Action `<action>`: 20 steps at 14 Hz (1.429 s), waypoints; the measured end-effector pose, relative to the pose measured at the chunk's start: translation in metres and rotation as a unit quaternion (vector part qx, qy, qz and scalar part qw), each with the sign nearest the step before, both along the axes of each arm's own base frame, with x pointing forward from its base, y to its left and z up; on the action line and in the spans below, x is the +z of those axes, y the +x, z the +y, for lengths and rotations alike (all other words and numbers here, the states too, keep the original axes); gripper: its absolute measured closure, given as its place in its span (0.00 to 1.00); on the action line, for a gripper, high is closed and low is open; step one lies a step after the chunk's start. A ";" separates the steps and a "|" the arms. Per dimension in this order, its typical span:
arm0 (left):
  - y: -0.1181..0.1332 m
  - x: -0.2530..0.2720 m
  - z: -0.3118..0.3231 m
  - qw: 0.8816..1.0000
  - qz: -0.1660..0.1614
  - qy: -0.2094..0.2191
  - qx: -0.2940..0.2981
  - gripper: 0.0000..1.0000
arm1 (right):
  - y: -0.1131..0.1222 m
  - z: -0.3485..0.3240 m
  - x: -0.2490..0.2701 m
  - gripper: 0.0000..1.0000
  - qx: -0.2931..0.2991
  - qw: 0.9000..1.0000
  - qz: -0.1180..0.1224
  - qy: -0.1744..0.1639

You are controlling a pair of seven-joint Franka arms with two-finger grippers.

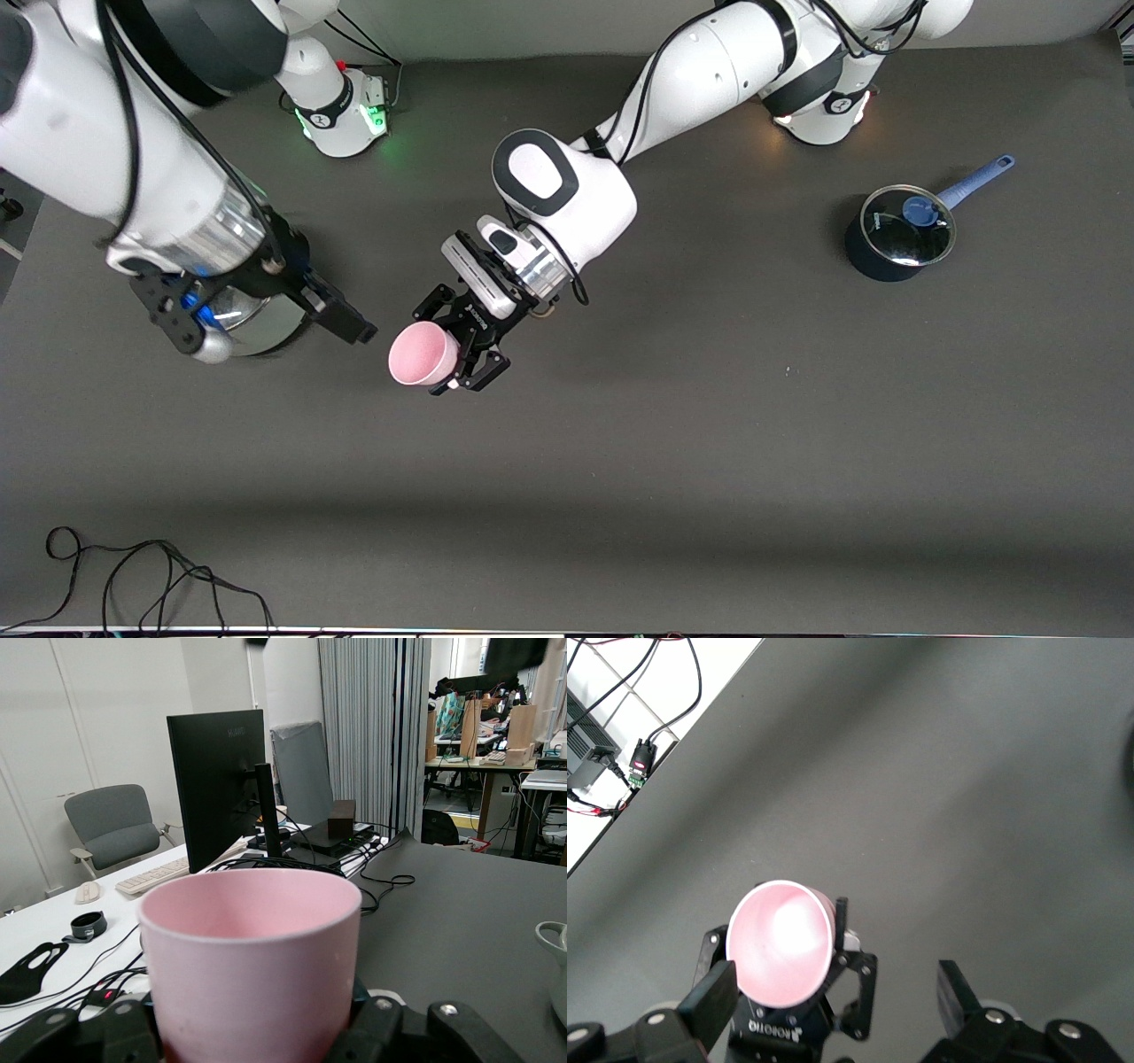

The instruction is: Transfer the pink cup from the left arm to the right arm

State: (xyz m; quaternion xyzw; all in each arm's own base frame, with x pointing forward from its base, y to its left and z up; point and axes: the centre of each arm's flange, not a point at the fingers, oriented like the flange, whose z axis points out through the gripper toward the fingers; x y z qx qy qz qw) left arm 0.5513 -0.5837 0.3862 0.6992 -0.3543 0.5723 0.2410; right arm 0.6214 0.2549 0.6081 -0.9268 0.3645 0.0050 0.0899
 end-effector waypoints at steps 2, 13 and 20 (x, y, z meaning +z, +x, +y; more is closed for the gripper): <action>0.000 0.000 0.000 1.000 0.000 0.000 0.000 0.33 | 0.006 0.008 -0.015 0.00 0.001 1.000 0.008 0.013; 0.000 0.001 0.000 1.000 -0.001 -0.001 0.000 0.33 | 0.015 0.012 -0.061 0.01 -0.006 0.997 0.059 0.040; 0.000 0.001 0.000 1.000 -0.001 -0.001 0.000 0.33 | 0.016 0.012 -0.072 0.06 -0.008 0.997 0.065 0.039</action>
